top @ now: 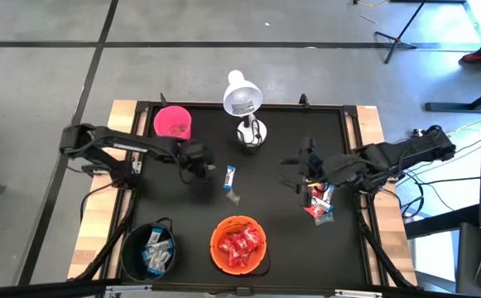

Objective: Sort candy
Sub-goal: Put the green candy into the pink bucket

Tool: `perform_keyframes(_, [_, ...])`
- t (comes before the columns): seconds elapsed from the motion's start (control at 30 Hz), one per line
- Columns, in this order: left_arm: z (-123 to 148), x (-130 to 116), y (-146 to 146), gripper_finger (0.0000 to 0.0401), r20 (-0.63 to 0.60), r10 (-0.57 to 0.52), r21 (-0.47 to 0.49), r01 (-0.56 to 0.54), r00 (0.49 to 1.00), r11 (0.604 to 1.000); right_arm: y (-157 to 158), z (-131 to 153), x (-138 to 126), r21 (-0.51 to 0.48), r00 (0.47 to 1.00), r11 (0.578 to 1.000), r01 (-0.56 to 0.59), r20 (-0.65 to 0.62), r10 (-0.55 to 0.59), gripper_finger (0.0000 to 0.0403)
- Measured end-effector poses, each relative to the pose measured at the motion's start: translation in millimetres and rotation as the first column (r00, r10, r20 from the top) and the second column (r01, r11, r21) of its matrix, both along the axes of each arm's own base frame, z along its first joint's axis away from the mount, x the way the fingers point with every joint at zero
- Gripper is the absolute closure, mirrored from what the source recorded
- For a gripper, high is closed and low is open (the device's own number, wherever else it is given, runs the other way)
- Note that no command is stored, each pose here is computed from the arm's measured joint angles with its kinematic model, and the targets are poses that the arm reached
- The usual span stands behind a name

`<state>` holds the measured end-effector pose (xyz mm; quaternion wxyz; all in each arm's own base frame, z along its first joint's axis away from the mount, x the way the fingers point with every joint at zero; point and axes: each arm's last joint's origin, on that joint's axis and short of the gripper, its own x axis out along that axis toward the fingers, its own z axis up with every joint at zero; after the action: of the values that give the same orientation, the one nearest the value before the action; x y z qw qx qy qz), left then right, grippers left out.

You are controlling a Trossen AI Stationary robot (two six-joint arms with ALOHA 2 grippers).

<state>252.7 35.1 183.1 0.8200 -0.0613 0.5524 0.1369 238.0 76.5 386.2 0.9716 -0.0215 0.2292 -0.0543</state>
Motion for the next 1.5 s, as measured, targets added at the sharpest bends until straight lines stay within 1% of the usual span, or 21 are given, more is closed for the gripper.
perform_keyframes(0.1, [-8, 8, 6, 0.0285, -0.040, 0.007, 0.007, -0.007, 0.999, 1.000, 1, -2, 3, -0.008, 1.000, 1.000, -0.001, -0.009, 0.001, 0.0160])
perform_keyframes(0.3, [-16, 23, 18, 0.0285, -0.077, 0.022, 0.039, -0.019, 0.997, 0.999, 2, -7, 8, -0.020, 1.000, 1.000, 0.006, -0.029, -0.006, 0.0160])
perform_keyframes(0.4, [-24, 24, 26, 0.0285, -0.105, 0.049, 0.034, -0.045, 0.993, 0.998, 3, -9, 10, -0.022, 0.999, 1.000, 0.003, -0.040, -0.004, 0.0160])
perform_keyframes(0.6, [-40, 26, 37, 0.0285, -0.145, 0.147, -0.003, -0.149, 0.979, 0.989, 5, -14, 13, -0.028, 0.998, 1.000, -0.004, -0.064, 0.002, 0.0160])
perform_keyframes(0.7, [-43, 27, 36, 0.0289, -0.153, 0.144, -0.018, -0.149, 0.978, 0.989, 5, -16, 15, -0.031, 0.997, 1.000, -0.004, -0.072, 0.002, 0.0160])
perform_keyframes(0.8, [-43, 27, 34, 0.0310, -0.153, 0.138, -0.020, -0.143, 0.978, 0.989, 6, -18, 17, -0.034, 0.997, 0.999, -0.004, -0.080, 0.001, 0.0160])
perform_keyframes(1.0, [-42, 29, 29, 0.0390, -0.137, 0.126, -0.031, -0.131, 0.983, 0.991, 7, -22, 18, -0.045, 0.994, 0.999, -0.006, -0.111, 0.001, 0.0160])
perform_keyframes(1.13, [-41, 32, 26, 0.0399, -0.113, 0.129, -0.029, -0.133, 0.985, 0.991, 6, -22, 18, -0.046, 0.994, 0.999, -0.006, -0.112, 0.000, 0.0160])
perform_keyframes(1.23, [-33, 33, 24, 0.0400, -0.101, 0.126, -0.009, -0.127, 0.987, 0.992, 7, -22, 17, -0.047, 0.993, 0.999, -0.006, -0.114, 0.001, 0.0160])
perform_keyframes(1.3, [-21, 35, 23, 0.0401, -0.073, 0.124, 0.001, -0.125, 0.990, 0.992, 7, -22, 17, -0.048, 0.993, 0.999, -0.006, -0.116, 0.001, 0.0160])
perform_keyframes(1.37, [-4, 36, 21, 0.0401, -0.044, 0.123, 0.020, -0.122, 0.991, 0.992, 6, -23, 17, -0.050, 0.992, 0.999, -0.006, -0.123, 0.000, 0.0160])
perform_keyframes(1.5, [36, 32, 16, 0.0401, 0.010, 0.130, 0.094, -0.130, 0.991, 0.987, 6, -23, 17, -0.045, 0.992, 0.999, -0.002, -0.127, -0.004, 0.0160])
